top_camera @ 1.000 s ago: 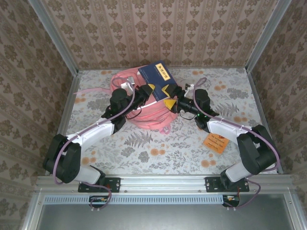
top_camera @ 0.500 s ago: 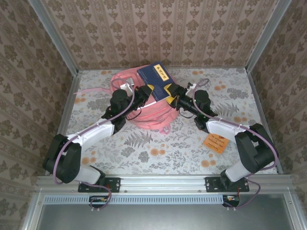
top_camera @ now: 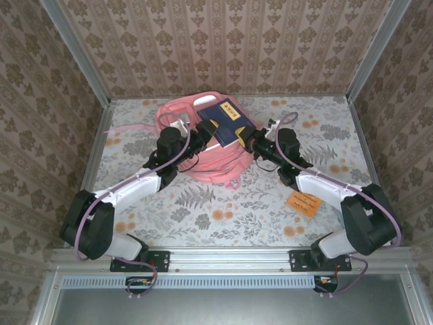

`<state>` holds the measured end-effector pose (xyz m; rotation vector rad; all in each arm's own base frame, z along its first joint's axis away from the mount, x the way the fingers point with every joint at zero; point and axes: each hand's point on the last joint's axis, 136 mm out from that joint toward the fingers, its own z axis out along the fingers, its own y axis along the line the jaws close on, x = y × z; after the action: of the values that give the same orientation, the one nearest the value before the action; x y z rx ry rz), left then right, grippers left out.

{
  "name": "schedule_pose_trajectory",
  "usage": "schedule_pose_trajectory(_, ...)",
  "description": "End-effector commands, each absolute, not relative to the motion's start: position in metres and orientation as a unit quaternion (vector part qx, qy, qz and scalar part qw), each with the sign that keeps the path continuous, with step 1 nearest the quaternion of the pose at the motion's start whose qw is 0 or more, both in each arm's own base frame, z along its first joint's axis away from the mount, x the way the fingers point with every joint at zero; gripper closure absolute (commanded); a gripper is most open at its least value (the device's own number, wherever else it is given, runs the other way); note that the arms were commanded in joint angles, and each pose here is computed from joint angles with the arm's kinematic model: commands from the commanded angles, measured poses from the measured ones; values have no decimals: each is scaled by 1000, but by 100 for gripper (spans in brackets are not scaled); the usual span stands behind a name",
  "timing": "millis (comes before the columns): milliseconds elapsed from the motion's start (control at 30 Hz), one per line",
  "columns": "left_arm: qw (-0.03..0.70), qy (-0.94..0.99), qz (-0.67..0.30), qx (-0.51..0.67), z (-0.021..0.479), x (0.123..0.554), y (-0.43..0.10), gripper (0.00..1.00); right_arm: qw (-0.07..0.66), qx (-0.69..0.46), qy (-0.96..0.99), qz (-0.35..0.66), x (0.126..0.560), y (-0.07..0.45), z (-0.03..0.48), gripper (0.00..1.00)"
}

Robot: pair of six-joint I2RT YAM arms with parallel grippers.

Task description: Pack books, pencil case, and school supplies into a backpack

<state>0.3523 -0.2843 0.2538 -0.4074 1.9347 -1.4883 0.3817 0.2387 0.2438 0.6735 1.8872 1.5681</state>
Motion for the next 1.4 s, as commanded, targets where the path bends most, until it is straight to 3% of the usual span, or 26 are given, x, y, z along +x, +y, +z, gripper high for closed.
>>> schedule_pose_trajectory(0, 328, 802, -479, -139, 225, 342, -262, 24, 356, 218, 752, 510, 375, 217, 260, 97)
schedule_pose_trajectory(233, 332, 895, -297, -19, 201, 321, -227, 9, 389, 193, 804, 406, 366, 167, 251, 97)
schedule_pose_trajectory(600, 302, 911, -220, 175, 199, 318, -258, 1, 403, 166, 843, 315, 357, 93, 239, 97)
schedule_pose_trajectory(867, 263, 912, -98, 299, 166, 337, -285, 6, 394, 146, 848, 324, 354, 73, 225, 97)
schedule_pose_trajectory(1067, 202, 900, -68, 380, 137, 343, -303, 10, 384, 156, 854, 316, 352, 68, 212, 97)
schedule_pose_trajectory(1367, 148, 904, 21, 400, 97, 367, -298, 22, 377, 164, 857, 311, 351, 65, 205, 96)
